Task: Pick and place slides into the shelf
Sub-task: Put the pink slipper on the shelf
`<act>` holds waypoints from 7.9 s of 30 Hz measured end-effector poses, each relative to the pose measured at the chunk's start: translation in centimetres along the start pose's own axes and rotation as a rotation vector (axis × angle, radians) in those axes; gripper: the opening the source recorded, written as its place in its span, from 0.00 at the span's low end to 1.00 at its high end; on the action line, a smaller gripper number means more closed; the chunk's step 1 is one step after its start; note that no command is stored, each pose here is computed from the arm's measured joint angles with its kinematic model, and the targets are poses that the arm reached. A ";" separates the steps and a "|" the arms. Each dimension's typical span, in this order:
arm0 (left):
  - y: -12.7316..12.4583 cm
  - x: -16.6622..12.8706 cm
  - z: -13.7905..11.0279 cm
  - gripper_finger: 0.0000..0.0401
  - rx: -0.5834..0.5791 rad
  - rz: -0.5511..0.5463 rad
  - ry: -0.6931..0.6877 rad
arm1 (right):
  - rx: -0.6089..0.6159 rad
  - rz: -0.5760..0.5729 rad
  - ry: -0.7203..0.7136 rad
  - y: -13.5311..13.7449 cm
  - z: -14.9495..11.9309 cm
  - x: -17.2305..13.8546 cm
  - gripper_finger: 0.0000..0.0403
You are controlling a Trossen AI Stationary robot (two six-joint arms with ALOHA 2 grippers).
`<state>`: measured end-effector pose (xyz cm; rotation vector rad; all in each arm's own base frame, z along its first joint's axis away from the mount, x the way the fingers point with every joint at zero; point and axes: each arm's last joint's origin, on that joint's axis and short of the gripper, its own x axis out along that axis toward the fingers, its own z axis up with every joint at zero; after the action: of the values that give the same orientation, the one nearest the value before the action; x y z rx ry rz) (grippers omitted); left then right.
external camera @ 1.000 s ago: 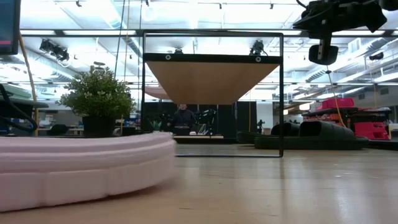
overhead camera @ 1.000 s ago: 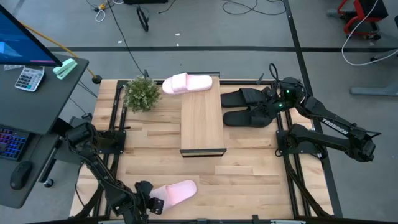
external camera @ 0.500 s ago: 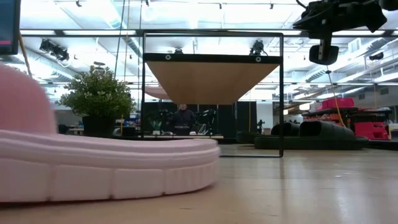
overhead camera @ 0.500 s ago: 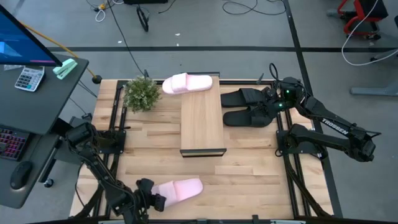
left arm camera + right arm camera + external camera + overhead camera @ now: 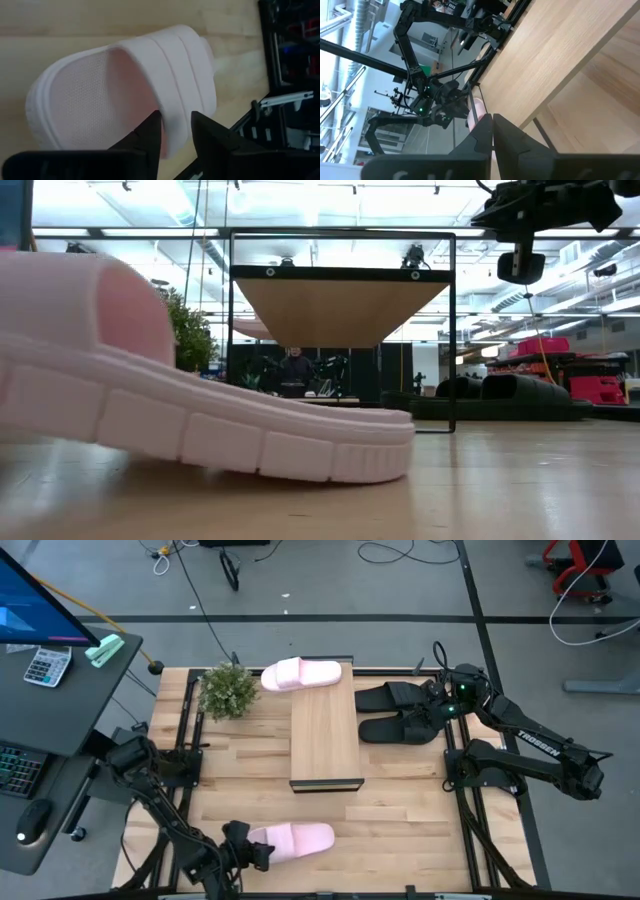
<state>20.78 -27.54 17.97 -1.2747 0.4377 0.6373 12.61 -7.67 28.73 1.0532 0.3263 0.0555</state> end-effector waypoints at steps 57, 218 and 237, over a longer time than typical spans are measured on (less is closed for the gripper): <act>-12.8 -5.8 10.7 0.00 0.207 -0.539 -0.047 | -0.032 0.000 0.000 0.0 0.0 0.0 0.05; 2.5 2.6 34.2 0.01 -0.058 -0.366 -0.357 | -0.030 -0.019 -0.083 0.7 -0.2 -0.7 0.05; 2.3 2.5 34.4 0.00 0.038 -0.414 -0.276 | -0.030 -0.019 -0.083 0.7 -0.2 -0.7 0.05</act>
<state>19.67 6.60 23.18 -1.1743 -0.0446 0.4406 11.94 -7.30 29.41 1.0192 0.2595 -0.0004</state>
